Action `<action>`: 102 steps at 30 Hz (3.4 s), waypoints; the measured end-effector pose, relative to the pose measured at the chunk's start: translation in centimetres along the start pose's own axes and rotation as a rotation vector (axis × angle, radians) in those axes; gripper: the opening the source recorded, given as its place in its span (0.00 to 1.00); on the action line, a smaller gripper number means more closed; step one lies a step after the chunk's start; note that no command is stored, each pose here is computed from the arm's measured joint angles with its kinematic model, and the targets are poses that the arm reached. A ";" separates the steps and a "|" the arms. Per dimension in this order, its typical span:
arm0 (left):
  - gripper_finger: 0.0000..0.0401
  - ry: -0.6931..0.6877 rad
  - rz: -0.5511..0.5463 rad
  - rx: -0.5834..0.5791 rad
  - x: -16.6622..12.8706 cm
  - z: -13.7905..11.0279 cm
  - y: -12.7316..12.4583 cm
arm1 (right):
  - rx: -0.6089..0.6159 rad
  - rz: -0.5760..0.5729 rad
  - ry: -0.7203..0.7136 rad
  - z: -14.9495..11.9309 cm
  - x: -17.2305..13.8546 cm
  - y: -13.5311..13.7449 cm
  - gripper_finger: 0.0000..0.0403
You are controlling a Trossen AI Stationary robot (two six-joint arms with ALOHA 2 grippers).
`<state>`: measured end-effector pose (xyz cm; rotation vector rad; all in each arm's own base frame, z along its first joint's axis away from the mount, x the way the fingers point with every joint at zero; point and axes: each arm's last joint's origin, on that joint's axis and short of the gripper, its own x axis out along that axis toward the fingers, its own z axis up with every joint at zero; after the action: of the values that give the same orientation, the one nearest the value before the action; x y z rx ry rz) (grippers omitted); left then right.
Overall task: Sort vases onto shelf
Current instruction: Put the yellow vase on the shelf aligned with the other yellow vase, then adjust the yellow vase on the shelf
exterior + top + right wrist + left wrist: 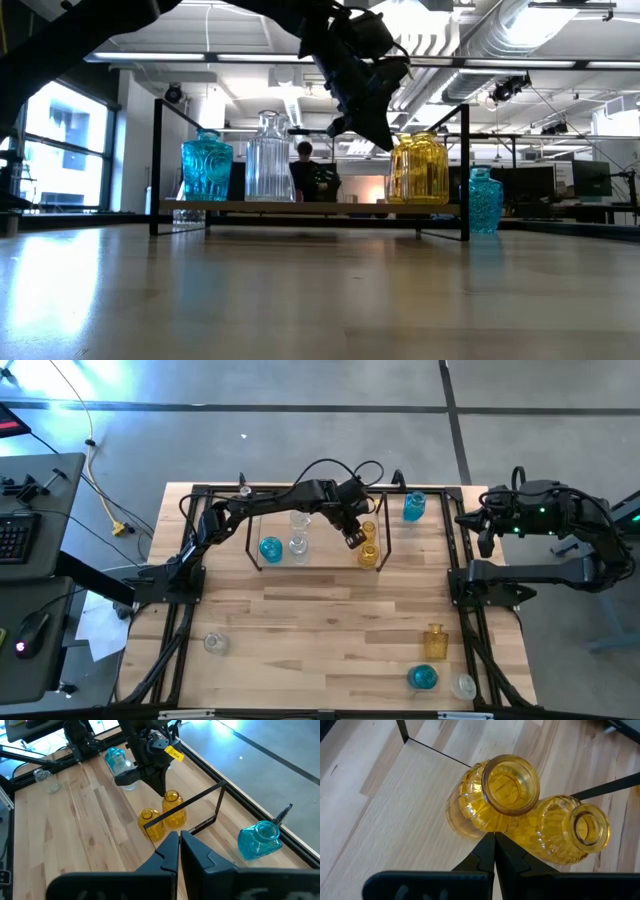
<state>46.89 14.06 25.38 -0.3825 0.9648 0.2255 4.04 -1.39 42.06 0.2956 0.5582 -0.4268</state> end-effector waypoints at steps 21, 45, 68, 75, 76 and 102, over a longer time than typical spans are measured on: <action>0.00 -0.015 0.019 0.014 0.0 0.1 -0.1 | 0.009 0.013 -0.011 0.1 0.0 0.1 0.00; 0.00 0.186 -0.099 0.064 -3.2 -2.6 -5.3 | -0.011 0.009 0.005 0.0 0.0 0.0 0.00; 0.00 0.196 -0.421 0.207 1.9 -3.9 -10.7 | 0.015 0.042 0.013 0.0 0.0 0.1 0.00; 0.00 0.129 -0.287 0.279 3.0 -3.9 -11.0 | 0.019 0.041 0.013 0.0 0.0 0.1 0.00; 0.00 0.109 -0.258 0.289 3.0 -3.8 -11.0 | 0.019 0.041 0.013 0.0 0.0 0.1 0.00; 0.00 0.045 -0.083 0.291 3.1 -2.9 -9.2 | 0.000 0.032 0.009 0.0 0.0 0.1 0.00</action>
<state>49.67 4.57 23.35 -0.1606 1.0070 0.0000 4.08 -1.30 42.05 0.3059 0.5616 -0.3950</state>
